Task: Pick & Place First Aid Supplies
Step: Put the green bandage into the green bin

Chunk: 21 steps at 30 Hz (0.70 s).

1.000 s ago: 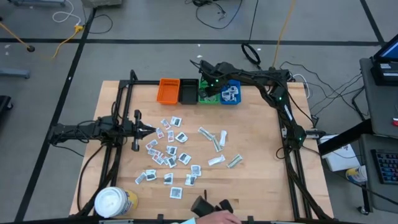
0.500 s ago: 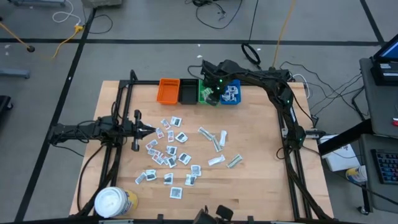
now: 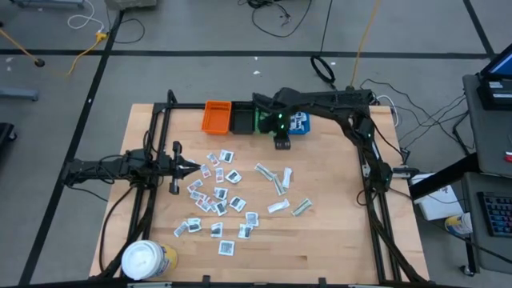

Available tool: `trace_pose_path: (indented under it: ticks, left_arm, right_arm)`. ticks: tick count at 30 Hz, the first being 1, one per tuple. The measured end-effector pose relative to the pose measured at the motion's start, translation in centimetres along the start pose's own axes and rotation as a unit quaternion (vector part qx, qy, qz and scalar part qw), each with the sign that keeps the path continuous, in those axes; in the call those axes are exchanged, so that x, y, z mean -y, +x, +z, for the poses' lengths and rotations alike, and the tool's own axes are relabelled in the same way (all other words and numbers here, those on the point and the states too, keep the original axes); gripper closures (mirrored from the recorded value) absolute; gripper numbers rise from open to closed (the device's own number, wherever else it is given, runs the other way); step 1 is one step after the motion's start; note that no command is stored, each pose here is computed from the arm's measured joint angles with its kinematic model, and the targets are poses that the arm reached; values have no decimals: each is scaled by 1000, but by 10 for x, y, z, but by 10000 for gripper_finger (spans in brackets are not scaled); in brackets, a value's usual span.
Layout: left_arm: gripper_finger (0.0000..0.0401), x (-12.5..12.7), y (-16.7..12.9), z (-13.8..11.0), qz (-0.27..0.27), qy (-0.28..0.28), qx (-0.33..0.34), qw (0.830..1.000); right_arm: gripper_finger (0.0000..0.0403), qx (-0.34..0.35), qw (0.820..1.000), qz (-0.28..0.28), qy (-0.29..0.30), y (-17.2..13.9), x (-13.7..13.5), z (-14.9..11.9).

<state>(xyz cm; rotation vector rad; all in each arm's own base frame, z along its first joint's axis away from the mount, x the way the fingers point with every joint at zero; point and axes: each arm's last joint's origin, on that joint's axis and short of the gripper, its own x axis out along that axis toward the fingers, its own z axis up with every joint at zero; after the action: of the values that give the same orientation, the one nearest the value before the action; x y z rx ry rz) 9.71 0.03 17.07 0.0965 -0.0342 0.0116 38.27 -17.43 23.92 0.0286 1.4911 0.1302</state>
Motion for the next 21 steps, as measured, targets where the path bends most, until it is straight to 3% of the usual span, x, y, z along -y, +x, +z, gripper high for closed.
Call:
trace_pose_path:
  ticks: [10,21]
  left_arm:
    - [364,0,0,0,0,0,0,1000]
    - [364,0,0,0,0,0,0,1000]
  right_arm:
    - [243,22,991,-4,-135,-1,-95,4]
    - [243,-1,964,15,-267,15,-202,-37]
